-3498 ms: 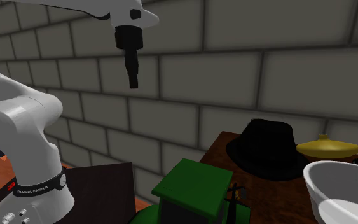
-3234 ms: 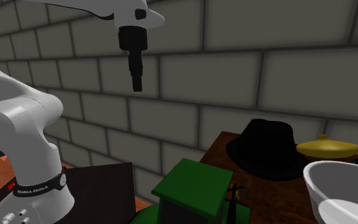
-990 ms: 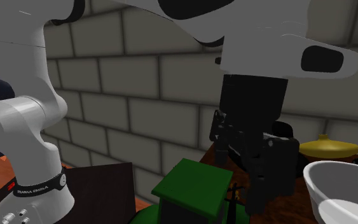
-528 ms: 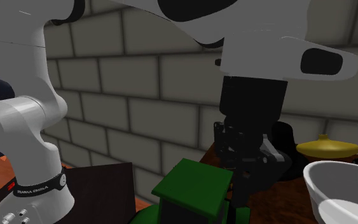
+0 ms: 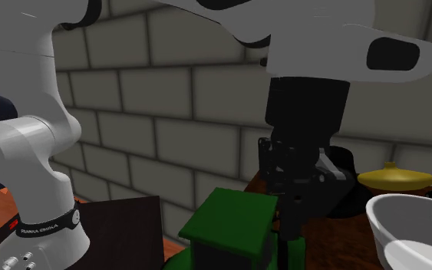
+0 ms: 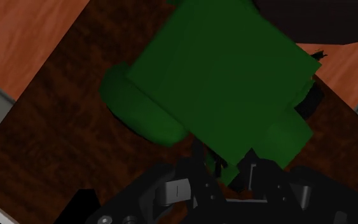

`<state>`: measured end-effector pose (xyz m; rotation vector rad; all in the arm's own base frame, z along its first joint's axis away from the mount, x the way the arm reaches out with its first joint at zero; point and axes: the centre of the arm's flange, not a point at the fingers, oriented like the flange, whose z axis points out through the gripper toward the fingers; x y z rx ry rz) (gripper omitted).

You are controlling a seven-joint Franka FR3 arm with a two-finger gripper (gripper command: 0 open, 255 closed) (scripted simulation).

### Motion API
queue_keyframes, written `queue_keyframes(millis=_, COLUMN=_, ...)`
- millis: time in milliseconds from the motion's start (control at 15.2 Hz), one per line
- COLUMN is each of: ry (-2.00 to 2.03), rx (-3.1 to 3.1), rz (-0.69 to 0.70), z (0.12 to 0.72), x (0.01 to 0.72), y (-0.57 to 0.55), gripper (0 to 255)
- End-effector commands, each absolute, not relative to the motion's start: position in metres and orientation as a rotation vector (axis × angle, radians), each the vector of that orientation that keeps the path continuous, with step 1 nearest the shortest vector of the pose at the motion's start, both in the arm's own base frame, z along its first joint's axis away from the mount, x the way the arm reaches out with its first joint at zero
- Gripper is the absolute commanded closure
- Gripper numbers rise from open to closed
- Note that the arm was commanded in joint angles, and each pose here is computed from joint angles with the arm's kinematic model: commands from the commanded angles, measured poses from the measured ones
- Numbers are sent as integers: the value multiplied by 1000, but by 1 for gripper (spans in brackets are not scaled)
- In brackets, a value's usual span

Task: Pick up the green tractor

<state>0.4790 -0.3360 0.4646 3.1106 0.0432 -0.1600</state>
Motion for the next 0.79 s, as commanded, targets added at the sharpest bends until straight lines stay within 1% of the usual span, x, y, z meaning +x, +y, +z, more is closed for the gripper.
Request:
queue_keyframes(millis=0, ry=44, rx=3110, rz=-157, z=476, x=479, y=-335, gripper=255)
queue_keyframes(millis=726, ry=44, rx=3110, rz=-157, z=530, x=479, y=-335, gripper=255)
